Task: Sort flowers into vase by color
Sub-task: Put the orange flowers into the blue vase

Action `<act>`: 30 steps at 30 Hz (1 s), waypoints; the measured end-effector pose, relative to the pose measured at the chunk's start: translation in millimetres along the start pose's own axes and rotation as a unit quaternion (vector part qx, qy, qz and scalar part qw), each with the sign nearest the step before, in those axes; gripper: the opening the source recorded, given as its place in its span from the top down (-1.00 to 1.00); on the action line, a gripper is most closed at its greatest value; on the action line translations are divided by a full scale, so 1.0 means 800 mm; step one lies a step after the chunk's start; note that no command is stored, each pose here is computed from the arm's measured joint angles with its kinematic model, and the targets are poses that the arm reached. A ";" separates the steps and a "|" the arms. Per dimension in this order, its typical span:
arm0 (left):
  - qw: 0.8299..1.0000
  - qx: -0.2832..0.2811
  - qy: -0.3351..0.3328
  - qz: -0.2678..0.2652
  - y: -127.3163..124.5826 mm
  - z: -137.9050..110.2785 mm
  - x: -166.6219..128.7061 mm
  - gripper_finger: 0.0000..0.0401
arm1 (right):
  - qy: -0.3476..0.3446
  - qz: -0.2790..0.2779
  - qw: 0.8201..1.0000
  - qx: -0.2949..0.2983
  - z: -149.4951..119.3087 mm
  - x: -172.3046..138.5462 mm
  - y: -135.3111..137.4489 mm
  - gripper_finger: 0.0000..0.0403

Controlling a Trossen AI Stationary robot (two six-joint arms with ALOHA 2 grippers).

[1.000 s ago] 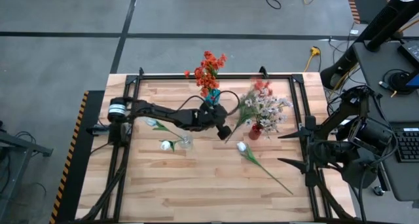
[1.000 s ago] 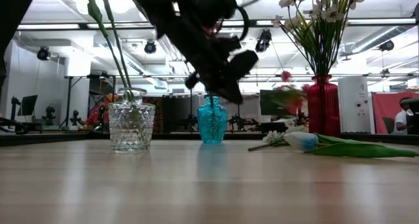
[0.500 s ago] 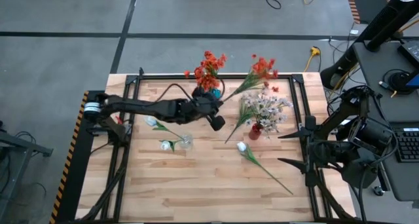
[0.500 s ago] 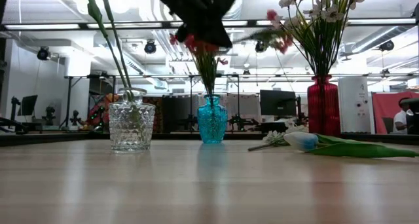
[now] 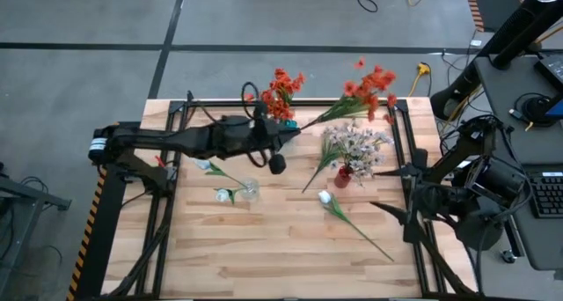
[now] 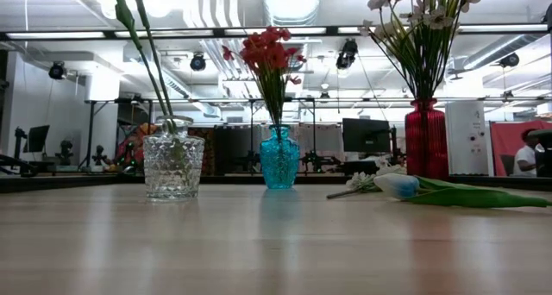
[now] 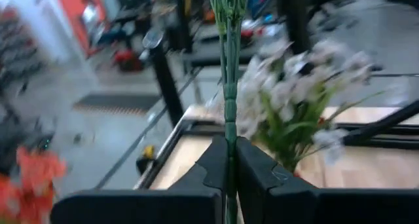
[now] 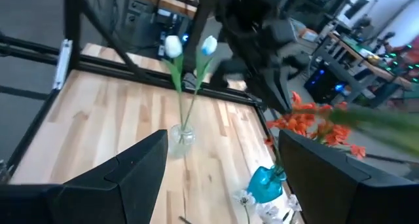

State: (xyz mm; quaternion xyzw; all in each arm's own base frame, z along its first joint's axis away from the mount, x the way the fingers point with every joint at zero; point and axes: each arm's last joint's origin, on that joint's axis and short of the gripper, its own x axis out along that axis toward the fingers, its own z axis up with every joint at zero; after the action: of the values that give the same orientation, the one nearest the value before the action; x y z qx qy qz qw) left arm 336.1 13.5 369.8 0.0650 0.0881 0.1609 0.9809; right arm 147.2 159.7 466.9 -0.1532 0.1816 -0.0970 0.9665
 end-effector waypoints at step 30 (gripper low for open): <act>0.942 -0.016 -0.312 -0.122 0.006 -0.084 -0.085 1.00 | -0.058 -0.020 0.998 -0.024 0.046 0.116 -0.041 -0.41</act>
State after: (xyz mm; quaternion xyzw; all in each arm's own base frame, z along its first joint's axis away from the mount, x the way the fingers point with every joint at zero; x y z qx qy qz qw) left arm 257.9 2.6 315.1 0.0851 -0.2181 0.0130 0.9721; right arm 241.5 115.9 480.7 -0.1850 0.1241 -0.1029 0.9694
